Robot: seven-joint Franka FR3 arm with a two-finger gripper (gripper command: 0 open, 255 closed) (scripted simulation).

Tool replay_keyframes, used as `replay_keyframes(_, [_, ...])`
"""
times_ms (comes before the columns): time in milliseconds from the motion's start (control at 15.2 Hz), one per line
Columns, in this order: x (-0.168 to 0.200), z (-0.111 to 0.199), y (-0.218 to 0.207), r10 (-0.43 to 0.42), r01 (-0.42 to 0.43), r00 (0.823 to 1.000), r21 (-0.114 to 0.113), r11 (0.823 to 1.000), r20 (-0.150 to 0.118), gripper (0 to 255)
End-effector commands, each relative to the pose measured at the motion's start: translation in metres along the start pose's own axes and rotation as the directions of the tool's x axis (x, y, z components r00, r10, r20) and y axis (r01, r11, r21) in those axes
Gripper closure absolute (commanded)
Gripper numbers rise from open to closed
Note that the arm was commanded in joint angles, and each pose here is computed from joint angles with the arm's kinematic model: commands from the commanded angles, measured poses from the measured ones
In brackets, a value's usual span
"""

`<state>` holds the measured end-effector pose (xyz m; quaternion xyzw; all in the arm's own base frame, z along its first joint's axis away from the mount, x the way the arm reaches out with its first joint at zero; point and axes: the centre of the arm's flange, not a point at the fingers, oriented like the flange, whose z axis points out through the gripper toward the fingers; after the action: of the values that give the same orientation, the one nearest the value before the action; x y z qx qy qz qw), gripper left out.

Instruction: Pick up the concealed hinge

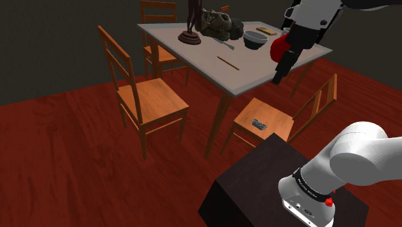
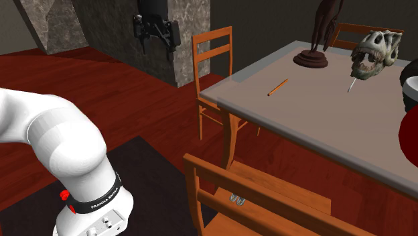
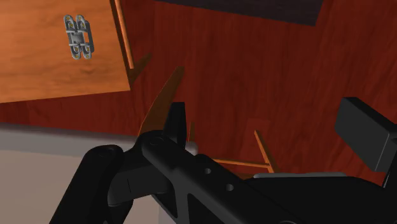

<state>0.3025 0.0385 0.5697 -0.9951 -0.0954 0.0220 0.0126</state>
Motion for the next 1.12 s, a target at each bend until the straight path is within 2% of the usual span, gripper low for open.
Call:
replay_keyframes(0, [0.000, 0.000, 0.000, 0.000, 0.000, 1.000, 0.000, 1.000, 0.000, 0])
replay_keyframes(1056, [0.005, 0.165, 0.130, 0.017, -0.017, 1.000, -0.012, 1.000, -0.013, 0])
